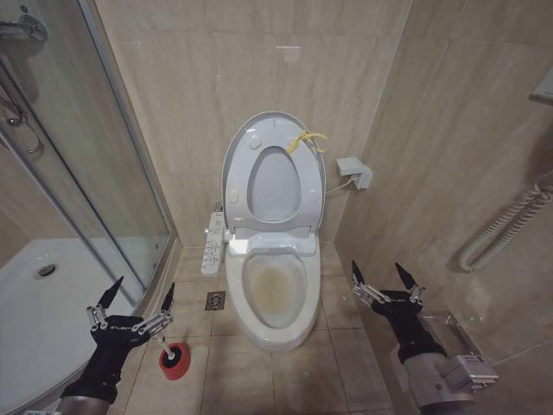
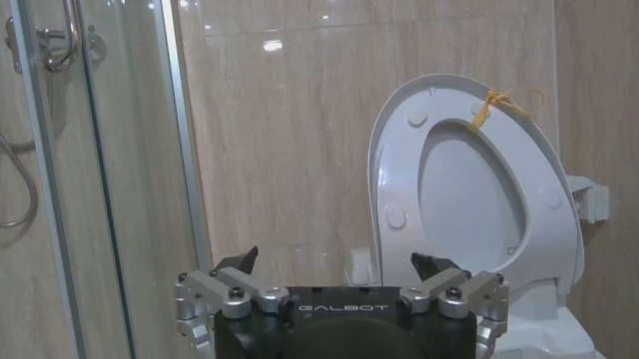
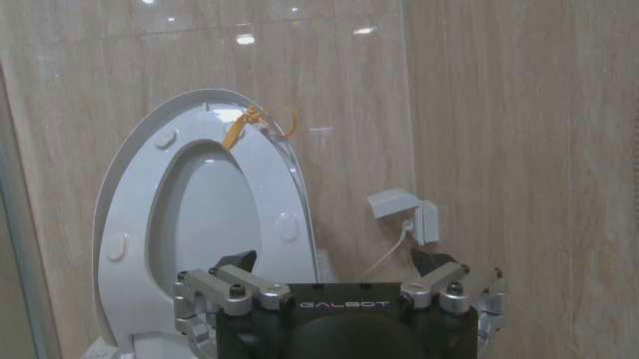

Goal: Open the toilet lid, clean the toilet bowl with a toilet brush, close the toilet lid, and flush.

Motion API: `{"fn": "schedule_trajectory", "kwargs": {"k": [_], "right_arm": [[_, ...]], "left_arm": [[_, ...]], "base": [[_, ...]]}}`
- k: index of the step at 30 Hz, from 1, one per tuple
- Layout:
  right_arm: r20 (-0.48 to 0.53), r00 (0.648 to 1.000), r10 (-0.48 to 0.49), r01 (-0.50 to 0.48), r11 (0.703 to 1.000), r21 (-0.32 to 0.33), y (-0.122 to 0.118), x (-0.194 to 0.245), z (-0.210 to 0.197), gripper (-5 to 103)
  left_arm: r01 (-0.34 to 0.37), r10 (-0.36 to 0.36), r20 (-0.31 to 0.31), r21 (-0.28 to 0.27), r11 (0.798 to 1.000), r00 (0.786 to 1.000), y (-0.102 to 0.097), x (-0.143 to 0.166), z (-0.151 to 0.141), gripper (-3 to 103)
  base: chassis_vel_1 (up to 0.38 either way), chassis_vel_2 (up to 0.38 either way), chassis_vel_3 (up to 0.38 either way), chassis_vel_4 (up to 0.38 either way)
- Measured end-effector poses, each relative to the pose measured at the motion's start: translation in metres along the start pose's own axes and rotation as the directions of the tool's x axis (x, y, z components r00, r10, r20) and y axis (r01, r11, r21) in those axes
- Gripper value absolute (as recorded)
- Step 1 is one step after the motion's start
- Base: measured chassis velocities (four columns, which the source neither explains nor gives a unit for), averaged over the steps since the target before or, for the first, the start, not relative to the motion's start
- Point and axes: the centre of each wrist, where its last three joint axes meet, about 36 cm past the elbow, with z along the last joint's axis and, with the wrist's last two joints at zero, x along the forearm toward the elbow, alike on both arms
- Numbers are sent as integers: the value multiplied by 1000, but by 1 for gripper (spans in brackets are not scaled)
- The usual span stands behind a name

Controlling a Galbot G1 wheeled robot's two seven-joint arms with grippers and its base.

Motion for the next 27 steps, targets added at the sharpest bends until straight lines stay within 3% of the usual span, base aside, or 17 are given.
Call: {"fn": "schedule_trajectory", "kwargs": {"k": [27], "right_arm": [[0, 1000, 0, 0, 1000, 0, 0, 0, 0, 100]], "left_arm": [[1, -1, 0, 0, 1000, 1000, 0, 0, 0, 100]], "base": [[0, 0, 0, 0]]}}
